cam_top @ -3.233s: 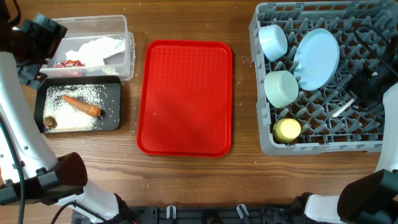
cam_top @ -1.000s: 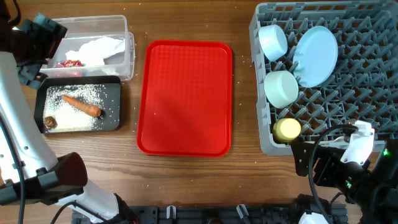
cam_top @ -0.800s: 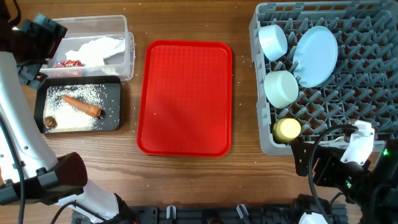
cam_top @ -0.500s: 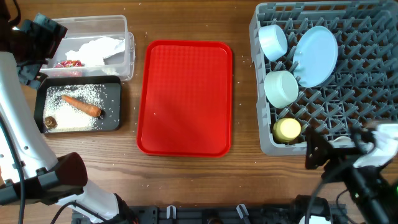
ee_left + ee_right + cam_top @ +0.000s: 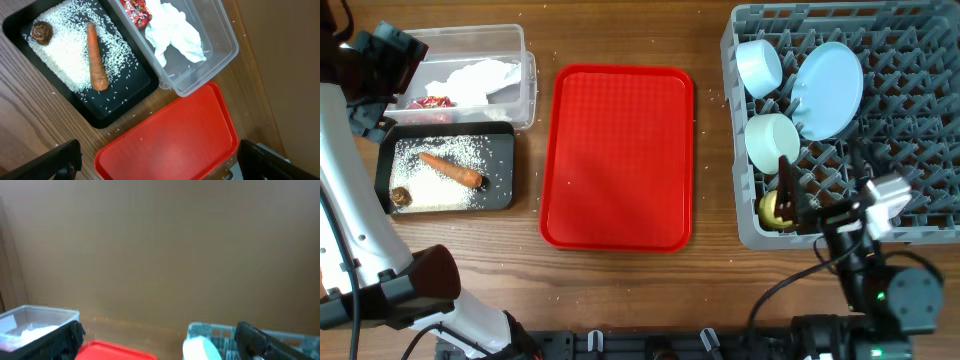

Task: Sort waste into correct bins and load items into the dishwasher rack

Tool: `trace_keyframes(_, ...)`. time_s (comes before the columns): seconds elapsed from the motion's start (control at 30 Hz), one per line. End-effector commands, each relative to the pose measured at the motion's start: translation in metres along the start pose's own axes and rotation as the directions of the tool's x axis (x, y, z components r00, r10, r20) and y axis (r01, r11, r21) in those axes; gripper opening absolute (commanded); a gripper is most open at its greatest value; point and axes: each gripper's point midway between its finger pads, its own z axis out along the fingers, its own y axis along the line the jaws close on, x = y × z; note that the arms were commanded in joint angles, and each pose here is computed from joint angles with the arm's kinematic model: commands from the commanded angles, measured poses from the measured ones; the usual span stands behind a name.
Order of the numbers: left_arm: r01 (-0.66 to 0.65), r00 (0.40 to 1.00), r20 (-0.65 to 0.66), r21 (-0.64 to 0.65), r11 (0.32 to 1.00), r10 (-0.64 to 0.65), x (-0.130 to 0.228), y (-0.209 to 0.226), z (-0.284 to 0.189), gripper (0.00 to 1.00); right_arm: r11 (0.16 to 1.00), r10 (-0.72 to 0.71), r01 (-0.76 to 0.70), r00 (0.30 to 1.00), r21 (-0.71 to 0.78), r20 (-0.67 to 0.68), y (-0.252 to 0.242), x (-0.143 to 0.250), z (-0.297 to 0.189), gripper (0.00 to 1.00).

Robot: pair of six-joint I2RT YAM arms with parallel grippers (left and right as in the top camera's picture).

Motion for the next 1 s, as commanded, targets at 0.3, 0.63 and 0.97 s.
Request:
trace_keyframes(0.3, 0.019, 1.0, 0.008, -0.008, 1.0, -0.019, -0.002, 0.002, 0.0, 1.0, 1.0, -0.018, 0.017, 0.998, 0.017, 0.052, -0.003, 0.076, -0.024, 1.0)
trace_keyframes(0.63, 0.019, 1.0, 0.008, -0.008, 1.0, -0.019, -0.002, 0.002, 0.0, 1.0, 1.0, 0.029, -0.028, 0.993, 0.009, -0.118, -0.003, 0.13, -0.03, 1.0)
trace_keyframes(0.97, 0.019, 1.0, 0.008, -0.008, 1.0, -0.019, -0.002, 0.002, 0.0, 1.0, 0.999, 0.05, -0.047, 0.977, 0.023, -0.205, -0.004, 0.152, -0.032, 1.0)
